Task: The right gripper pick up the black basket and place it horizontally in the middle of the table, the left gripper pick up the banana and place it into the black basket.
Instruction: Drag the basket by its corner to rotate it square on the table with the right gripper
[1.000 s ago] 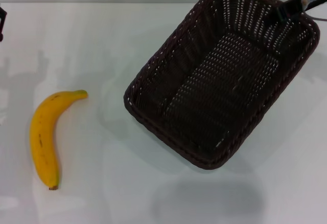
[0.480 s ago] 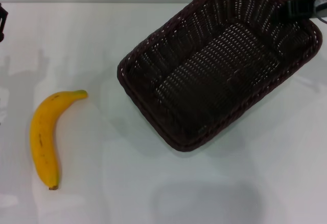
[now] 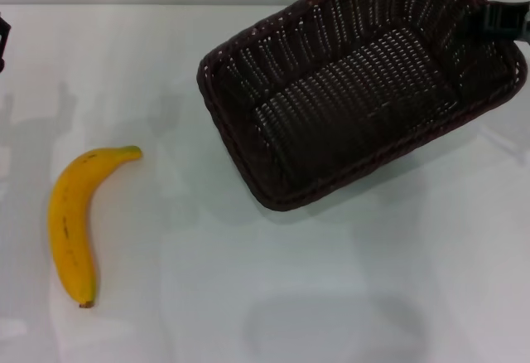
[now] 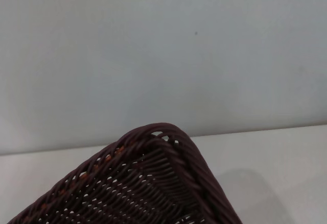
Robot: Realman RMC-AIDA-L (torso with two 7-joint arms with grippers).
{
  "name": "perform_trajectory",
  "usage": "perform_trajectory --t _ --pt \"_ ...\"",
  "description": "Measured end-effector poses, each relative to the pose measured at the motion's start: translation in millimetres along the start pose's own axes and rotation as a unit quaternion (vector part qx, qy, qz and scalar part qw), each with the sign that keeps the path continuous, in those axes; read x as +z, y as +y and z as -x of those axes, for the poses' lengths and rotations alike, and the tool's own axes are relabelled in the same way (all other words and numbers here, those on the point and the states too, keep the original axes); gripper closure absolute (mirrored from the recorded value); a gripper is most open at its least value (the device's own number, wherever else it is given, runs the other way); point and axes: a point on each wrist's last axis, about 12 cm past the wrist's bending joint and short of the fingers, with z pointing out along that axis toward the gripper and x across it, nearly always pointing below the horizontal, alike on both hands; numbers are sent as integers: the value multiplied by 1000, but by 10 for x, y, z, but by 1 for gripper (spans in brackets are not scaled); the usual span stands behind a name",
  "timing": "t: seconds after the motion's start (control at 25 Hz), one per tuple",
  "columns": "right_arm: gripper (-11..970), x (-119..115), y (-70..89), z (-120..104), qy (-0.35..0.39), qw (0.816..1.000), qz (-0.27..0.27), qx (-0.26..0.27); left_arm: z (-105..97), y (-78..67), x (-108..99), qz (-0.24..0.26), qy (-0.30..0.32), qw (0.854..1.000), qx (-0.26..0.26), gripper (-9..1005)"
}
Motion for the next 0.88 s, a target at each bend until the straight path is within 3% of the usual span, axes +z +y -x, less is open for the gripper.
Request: perform_trajectory --t 0.56,0.88 --pt "752 -3 367 -238 -39 998 39 26 -1 31 17 2 1 1000 5 113" --pt "754 63 467 -332 -38 997 53 30 1 61 19 6 1 1000 7 113"
